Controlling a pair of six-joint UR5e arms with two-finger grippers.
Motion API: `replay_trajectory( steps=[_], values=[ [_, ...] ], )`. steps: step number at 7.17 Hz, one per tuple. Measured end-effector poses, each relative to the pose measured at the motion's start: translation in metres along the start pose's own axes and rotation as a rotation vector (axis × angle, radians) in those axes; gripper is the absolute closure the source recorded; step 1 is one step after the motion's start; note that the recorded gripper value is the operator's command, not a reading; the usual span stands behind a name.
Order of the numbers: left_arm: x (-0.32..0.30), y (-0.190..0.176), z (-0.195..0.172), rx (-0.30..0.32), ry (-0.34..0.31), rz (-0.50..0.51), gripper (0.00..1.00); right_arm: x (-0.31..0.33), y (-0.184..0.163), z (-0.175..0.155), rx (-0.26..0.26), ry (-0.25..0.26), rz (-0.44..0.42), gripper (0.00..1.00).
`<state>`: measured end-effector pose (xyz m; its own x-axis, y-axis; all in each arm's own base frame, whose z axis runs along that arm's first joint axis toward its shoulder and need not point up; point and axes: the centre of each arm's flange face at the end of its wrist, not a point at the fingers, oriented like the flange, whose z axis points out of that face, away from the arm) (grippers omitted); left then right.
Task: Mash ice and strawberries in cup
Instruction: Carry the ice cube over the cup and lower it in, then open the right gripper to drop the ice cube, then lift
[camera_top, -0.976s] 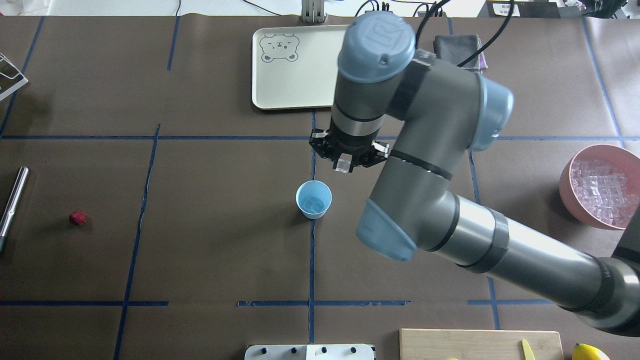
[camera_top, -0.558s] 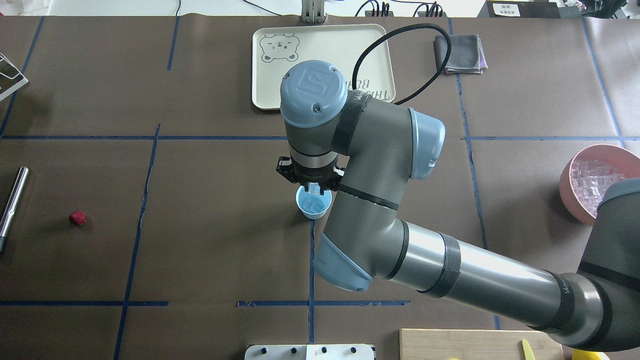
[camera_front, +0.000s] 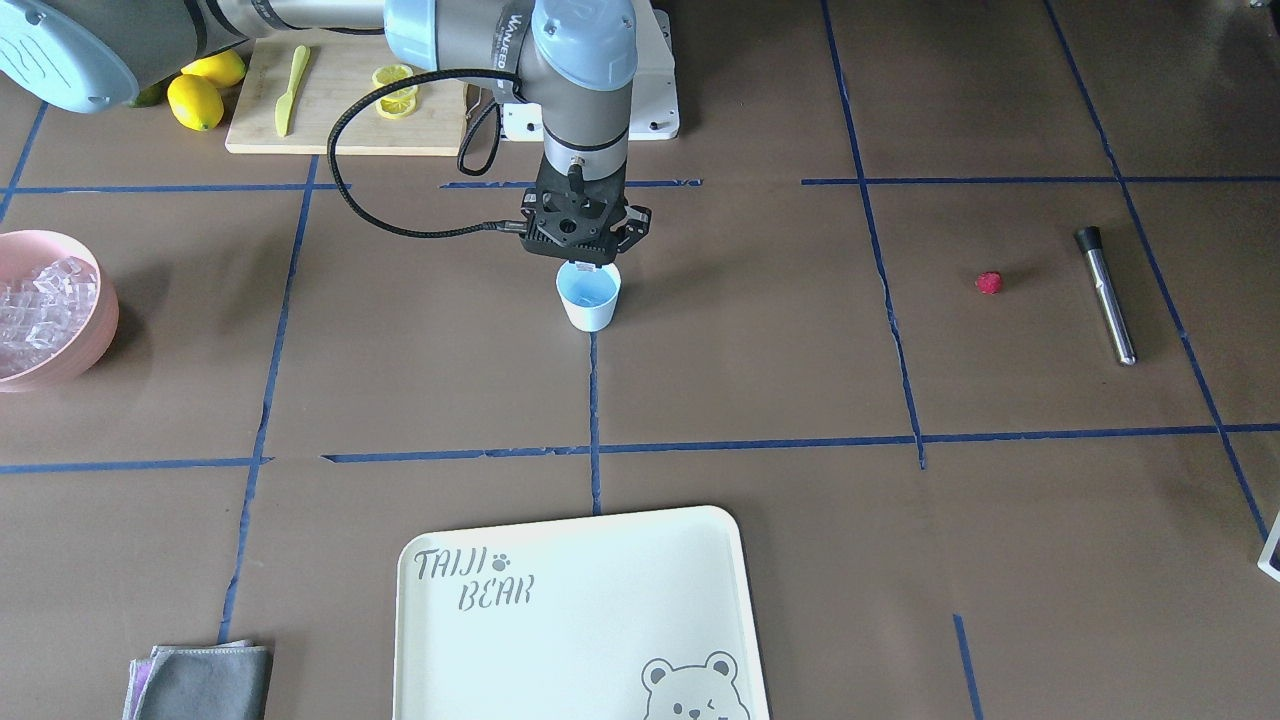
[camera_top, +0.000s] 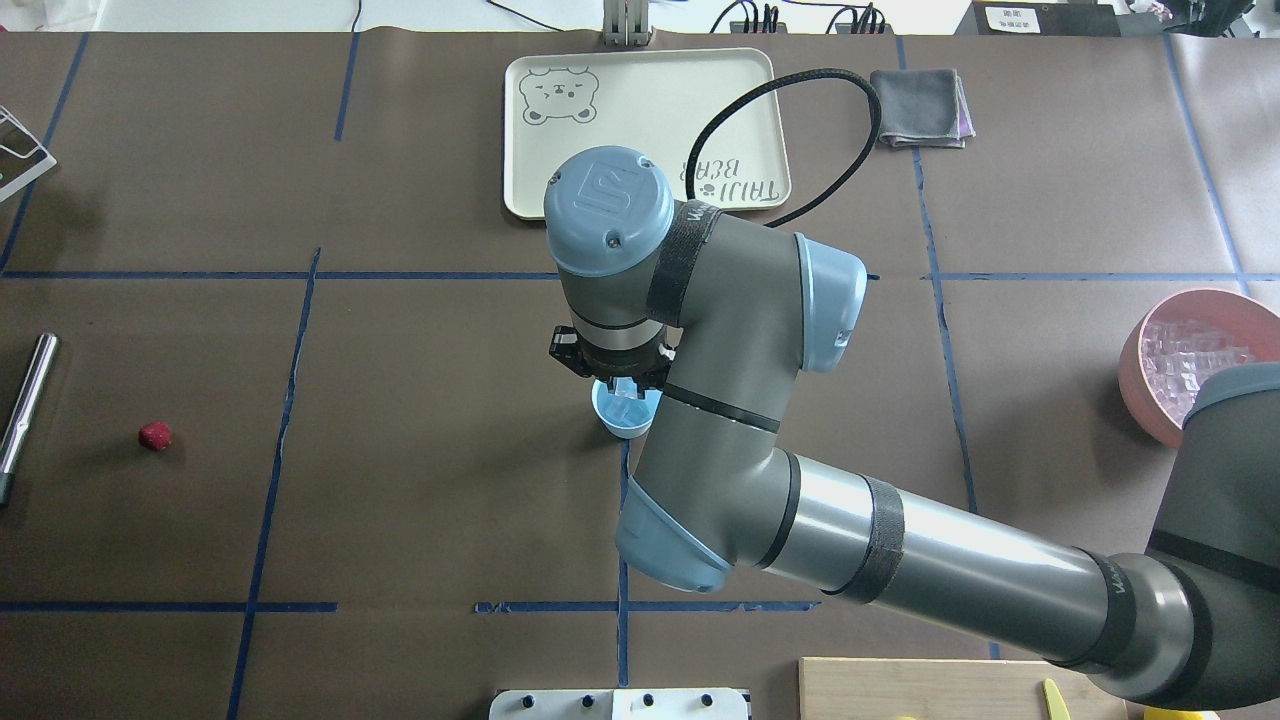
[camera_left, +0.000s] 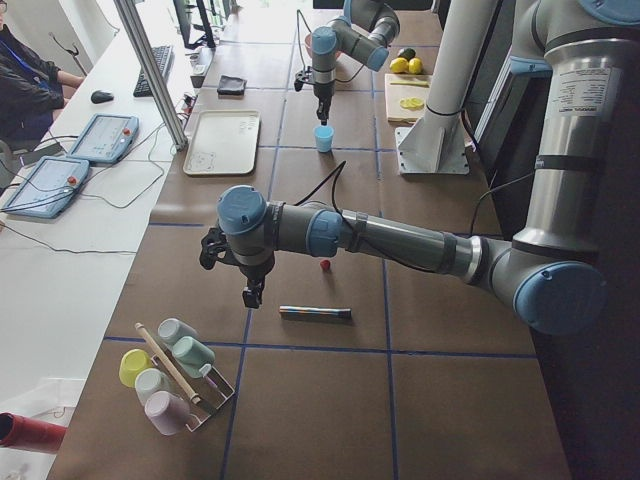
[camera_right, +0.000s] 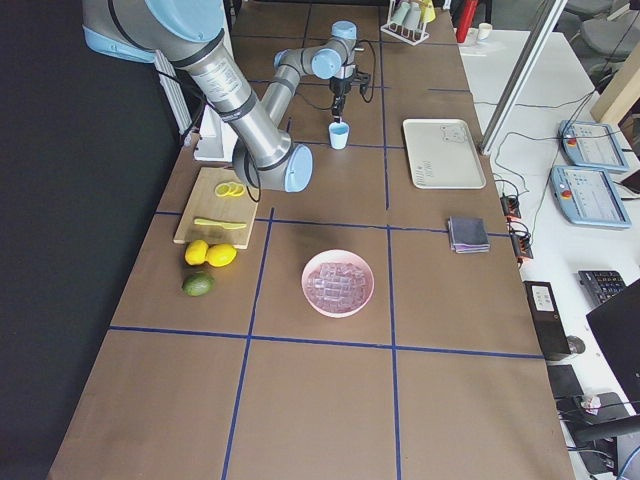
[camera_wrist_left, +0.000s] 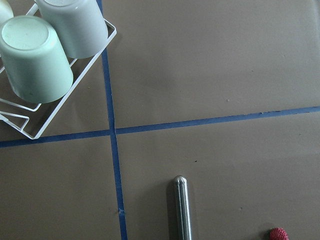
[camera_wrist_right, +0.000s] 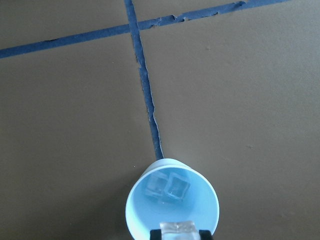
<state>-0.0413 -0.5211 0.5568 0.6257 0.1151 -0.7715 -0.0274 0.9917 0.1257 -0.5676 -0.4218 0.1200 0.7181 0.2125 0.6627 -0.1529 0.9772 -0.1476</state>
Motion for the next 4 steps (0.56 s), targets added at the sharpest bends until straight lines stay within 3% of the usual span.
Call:
replay_trajectory(
  steps=[1,4],
  values=[
    [-0.0001,-0.0002,0.0001,0.0,0.0,0.0,0.0,-0.0001,-0.0003,0.0012,0.001,-0.007,-0.002,0.67],
    [-0.0002,-0.0007,0.0003,0.0,-0.001,0.0,0.0,0.0005,-0.0011,0.0024,0.002,-0.011,-0.003,0.64]
  ],
)
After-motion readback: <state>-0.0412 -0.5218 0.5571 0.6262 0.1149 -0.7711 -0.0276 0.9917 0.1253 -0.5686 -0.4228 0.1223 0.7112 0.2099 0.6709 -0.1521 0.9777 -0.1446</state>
